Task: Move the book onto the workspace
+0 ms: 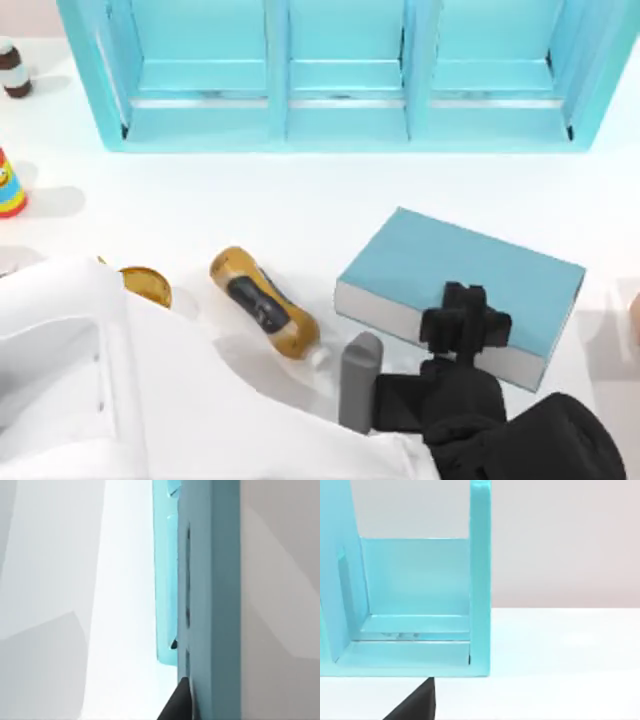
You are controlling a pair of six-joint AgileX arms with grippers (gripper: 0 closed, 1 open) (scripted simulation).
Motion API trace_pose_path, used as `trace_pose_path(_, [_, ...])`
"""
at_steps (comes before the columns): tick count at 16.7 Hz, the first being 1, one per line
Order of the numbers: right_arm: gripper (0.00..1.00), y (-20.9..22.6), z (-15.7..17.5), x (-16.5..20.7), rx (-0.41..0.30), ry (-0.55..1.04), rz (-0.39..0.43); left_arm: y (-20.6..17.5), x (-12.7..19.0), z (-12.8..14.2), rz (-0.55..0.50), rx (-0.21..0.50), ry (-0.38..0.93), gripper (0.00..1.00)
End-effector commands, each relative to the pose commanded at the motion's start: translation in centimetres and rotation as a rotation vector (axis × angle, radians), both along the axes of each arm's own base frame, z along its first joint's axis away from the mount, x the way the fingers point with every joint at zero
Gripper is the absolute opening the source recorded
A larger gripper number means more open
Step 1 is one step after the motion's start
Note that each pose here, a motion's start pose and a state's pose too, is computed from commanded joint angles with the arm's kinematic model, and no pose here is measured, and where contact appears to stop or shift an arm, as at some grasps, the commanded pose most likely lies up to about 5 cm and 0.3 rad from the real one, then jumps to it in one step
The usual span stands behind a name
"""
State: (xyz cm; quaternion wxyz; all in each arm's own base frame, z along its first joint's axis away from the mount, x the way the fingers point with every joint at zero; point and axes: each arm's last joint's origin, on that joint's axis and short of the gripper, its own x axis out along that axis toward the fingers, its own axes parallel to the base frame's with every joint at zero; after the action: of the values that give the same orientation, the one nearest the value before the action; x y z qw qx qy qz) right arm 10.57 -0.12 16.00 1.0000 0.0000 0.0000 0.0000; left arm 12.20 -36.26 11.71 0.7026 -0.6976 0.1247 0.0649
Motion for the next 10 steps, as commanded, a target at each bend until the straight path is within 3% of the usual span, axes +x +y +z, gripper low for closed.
trace_pose_path(6, [1.0,0.0,0.0,0.0,0.0,0.0,0.0,0.1,0.0,-1.5,0.0,0.002,0.0,0.0])
trace_pose_path(10, [1.0,0.0,0.0,0.0,0.0,0.0,0.0,0.1,0.0,-1.5,0.0,0.002,0.0,0.3])
